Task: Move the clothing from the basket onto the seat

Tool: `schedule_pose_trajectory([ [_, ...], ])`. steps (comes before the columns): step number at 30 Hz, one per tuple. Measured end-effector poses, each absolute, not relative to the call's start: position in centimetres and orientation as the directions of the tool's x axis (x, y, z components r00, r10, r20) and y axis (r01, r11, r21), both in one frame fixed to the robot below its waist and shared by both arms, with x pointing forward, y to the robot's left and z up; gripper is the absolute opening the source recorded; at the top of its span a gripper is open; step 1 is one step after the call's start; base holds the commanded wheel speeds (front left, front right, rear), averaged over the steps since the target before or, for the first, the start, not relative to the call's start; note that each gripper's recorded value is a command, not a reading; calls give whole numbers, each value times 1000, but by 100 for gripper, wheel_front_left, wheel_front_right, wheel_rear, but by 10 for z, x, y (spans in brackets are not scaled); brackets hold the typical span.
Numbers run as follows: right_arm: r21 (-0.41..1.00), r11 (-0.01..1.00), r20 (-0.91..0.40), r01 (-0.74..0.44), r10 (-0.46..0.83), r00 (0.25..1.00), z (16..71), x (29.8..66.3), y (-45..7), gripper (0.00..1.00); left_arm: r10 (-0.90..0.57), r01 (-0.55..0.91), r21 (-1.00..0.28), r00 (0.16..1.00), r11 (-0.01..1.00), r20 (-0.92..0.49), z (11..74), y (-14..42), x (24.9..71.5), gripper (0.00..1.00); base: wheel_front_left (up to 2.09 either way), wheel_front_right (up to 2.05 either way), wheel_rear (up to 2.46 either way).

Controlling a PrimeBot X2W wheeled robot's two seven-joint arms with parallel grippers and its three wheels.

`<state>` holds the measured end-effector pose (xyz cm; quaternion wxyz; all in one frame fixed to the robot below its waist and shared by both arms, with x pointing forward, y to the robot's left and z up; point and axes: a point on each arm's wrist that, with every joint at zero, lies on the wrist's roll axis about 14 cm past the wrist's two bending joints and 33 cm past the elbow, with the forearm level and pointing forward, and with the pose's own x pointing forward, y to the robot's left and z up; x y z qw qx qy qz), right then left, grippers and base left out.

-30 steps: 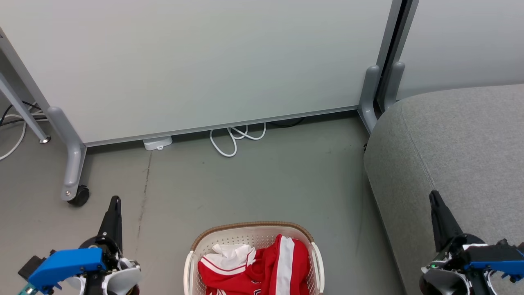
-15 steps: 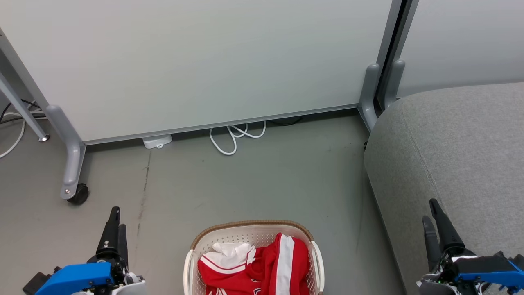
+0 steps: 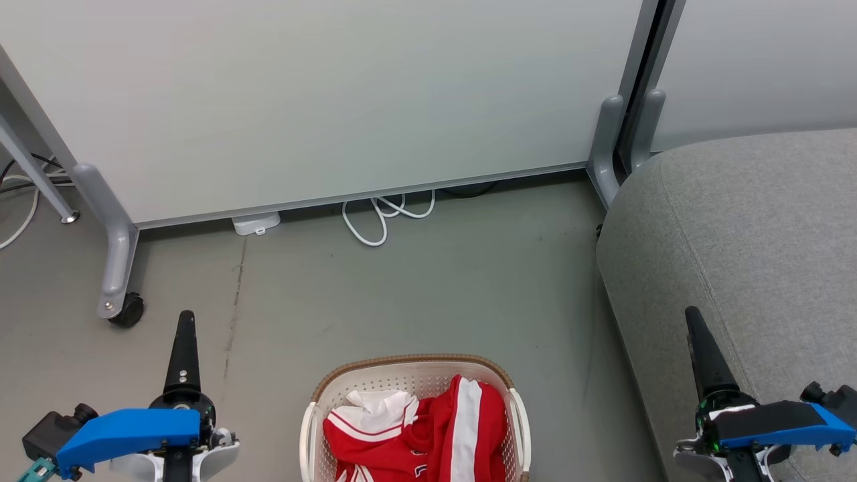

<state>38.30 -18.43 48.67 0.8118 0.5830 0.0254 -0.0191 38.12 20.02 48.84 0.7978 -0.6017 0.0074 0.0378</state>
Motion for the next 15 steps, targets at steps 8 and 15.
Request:
schedule_pose_trajectory([
  [8, 890, 455, -35, 28, 8, 999, 494, 388, -179, 100, 53, -46, -902, 998, 429, -26, 498, 199, 386, 100, 0, 0, 0],
  [15, 824, 567, -25, 9, 22, 999, 496, 390, -174, 100, 31, -36, -817, 999, 575, -23, 500, 189, 389, 100, 0, 0, 0],
])
